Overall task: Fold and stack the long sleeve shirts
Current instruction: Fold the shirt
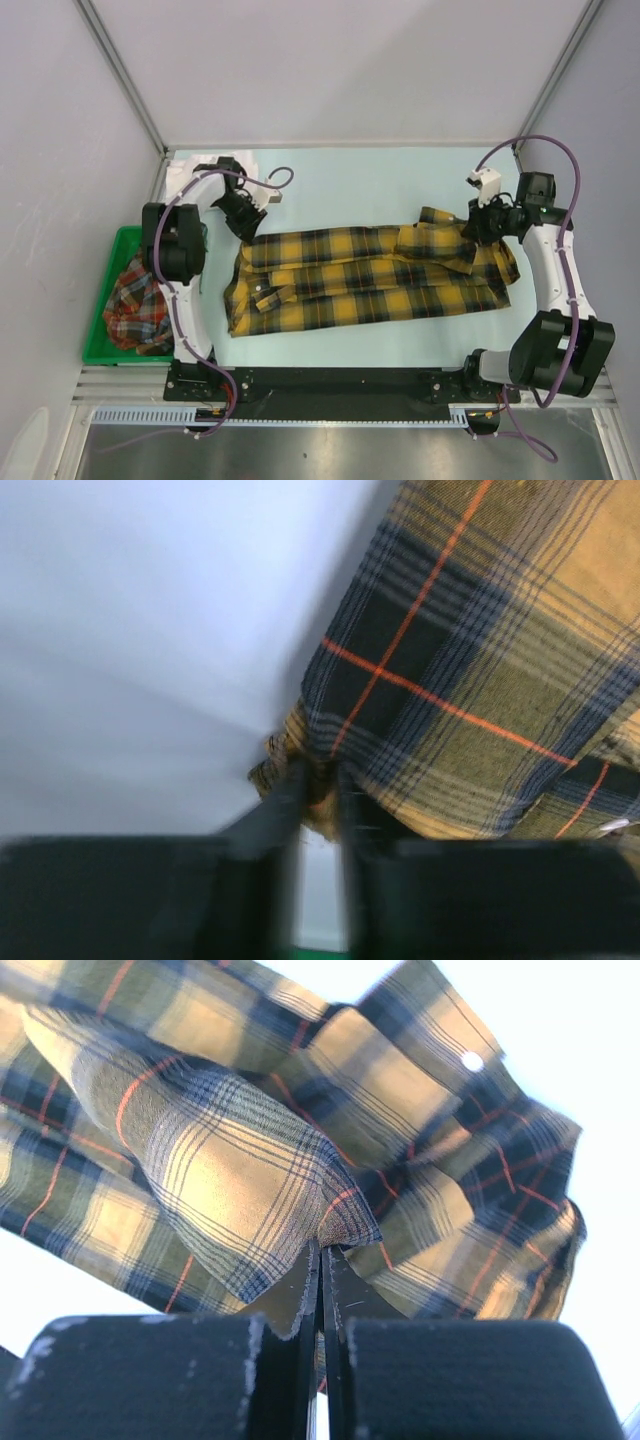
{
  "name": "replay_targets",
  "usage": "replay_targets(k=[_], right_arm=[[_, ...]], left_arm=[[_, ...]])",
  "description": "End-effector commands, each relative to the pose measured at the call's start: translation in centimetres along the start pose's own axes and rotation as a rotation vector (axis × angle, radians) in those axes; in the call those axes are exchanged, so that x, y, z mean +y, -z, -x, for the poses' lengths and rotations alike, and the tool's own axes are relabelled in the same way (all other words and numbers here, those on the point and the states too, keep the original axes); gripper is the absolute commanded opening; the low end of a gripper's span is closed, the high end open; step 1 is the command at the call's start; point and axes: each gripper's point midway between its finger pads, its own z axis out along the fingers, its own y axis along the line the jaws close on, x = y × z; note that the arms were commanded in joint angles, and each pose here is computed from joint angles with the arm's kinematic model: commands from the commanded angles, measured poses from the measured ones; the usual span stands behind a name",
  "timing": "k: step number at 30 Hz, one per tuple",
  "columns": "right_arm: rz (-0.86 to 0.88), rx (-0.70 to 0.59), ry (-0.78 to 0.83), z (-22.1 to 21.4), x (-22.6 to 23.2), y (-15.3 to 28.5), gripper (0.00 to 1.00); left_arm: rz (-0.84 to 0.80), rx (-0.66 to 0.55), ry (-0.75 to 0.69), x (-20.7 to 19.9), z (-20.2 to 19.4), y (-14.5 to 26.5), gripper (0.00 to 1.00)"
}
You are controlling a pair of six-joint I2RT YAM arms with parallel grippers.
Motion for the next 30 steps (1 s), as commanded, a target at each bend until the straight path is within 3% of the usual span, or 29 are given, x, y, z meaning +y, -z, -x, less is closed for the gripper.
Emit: replay_targets(k=[1,3,8,12,15,20,28,30], right_arm=[[0.051,-0.045,0.112,1.5,2.8,0.3,0.00],[0.090,-0.032,0.123,0.9,4.2,-0.5,0.00],[0.263,0.049,0.219,-1.6,10.5,-3.1,0.02],[0.357,0.147,0.295,-4.7,13.0,-2.7,0.52],[0.310,0.090,0.288,-2.7,11.6,-1.9,0.67],[0.225,-0.001,0.128,1.6,6.7,-1.0,0.74],[0.133,0.014,-0.156,2.5,-0.1,-6.0,0.74],[0.081,0.004,-0.203,2.7,-1.9,-7.5,0.72]], left_arm=[[0.175,-0.099,-0.022,1.9,2.0,4.9,0.36],[0.203,-0.224,-0.030,1.9,4.6,7.3,0.46],[0.193,-0.417,-0.059,0.2,8.5,11.8,0.55],[0.199,-0.453,-0.078,-0.6,9.1,13.2,0.57],[0.200,-0.479,-0.091,-1.6,9.2,14.0,0.59],[0.222,-0.512,-0.135,-2.6,9.2,14.6,0.60],[0.327,-0.563,-0.200,-2.4,10.5,16.5,0.63],[0.367,-0.581,-0.207,-2.4,10.9,17.6,0.69]])
